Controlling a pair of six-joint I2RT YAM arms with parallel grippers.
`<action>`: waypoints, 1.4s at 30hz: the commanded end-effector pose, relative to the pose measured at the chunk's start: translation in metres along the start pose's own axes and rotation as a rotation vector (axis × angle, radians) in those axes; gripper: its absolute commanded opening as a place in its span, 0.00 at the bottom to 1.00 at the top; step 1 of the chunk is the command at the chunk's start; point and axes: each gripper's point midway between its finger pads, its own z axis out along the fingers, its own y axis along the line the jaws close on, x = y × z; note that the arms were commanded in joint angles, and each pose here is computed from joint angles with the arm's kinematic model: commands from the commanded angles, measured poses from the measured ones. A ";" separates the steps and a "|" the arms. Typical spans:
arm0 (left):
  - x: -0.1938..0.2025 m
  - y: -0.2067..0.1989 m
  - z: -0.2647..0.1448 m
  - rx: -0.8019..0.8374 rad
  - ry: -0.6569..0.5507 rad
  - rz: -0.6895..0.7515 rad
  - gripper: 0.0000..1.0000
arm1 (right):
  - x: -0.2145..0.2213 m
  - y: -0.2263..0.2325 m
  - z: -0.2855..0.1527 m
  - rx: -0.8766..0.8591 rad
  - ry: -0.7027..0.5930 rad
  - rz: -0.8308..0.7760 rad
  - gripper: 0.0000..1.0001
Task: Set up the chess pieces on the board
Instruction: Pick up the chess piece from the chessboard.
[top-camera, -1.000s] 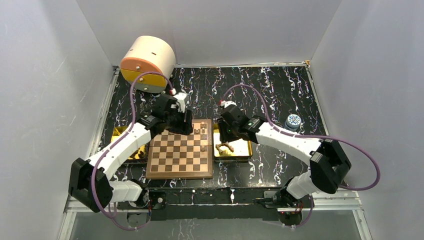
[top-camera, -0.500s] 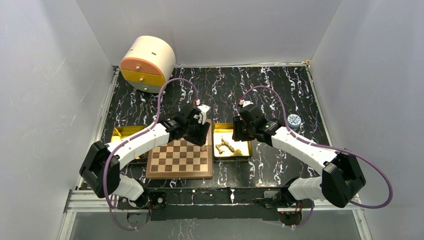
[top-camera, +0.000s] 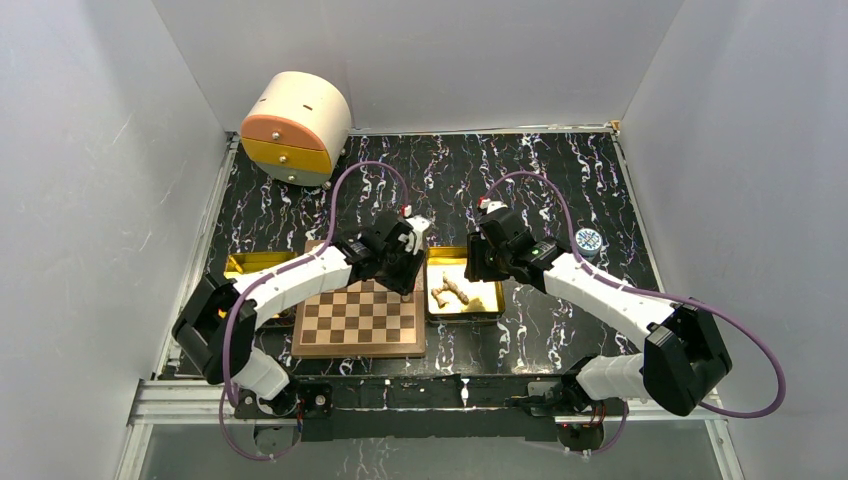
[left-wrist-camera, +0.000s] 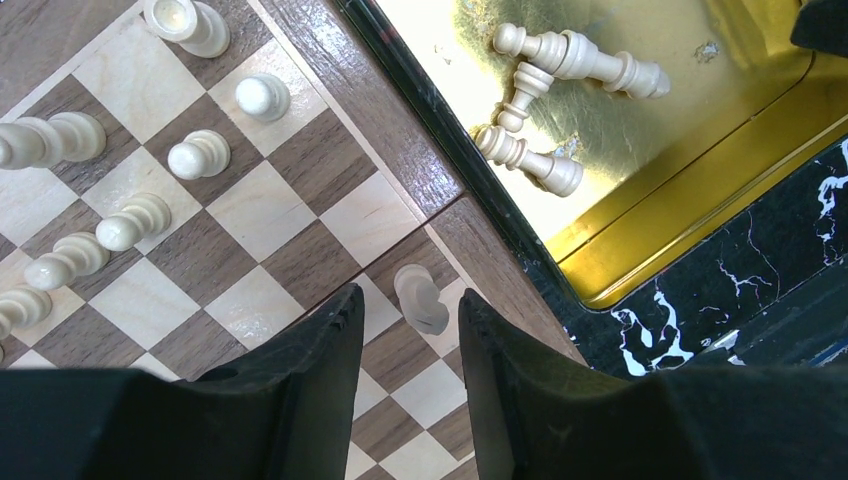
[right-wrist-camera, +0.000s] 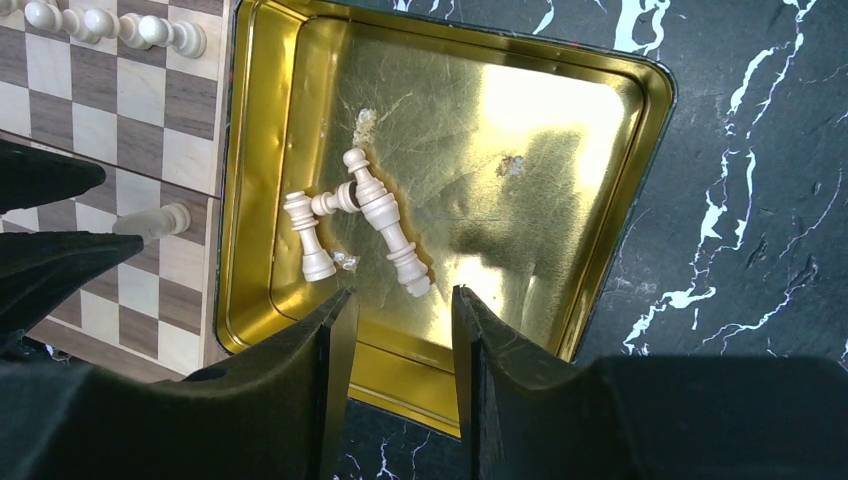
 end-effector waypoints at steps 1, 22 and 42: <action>0.000 -0.005 0.001 0.017 -0.004 0.026 0.38 | -0.011 0.005 -0.004 -0.031 -0.049 0.001 0.48; 0.018 -0.006 0.010 0.030 0.074 0.033 0.33 | -0.009 0.005 0.003 -0.035 -0.038 -0.001 0.48; 0.015 -0.008 0.000 0.032 0.057 0.030 0.20 | -0.011 0.009 0.003 -0.049 -0.035 -0.001 0.48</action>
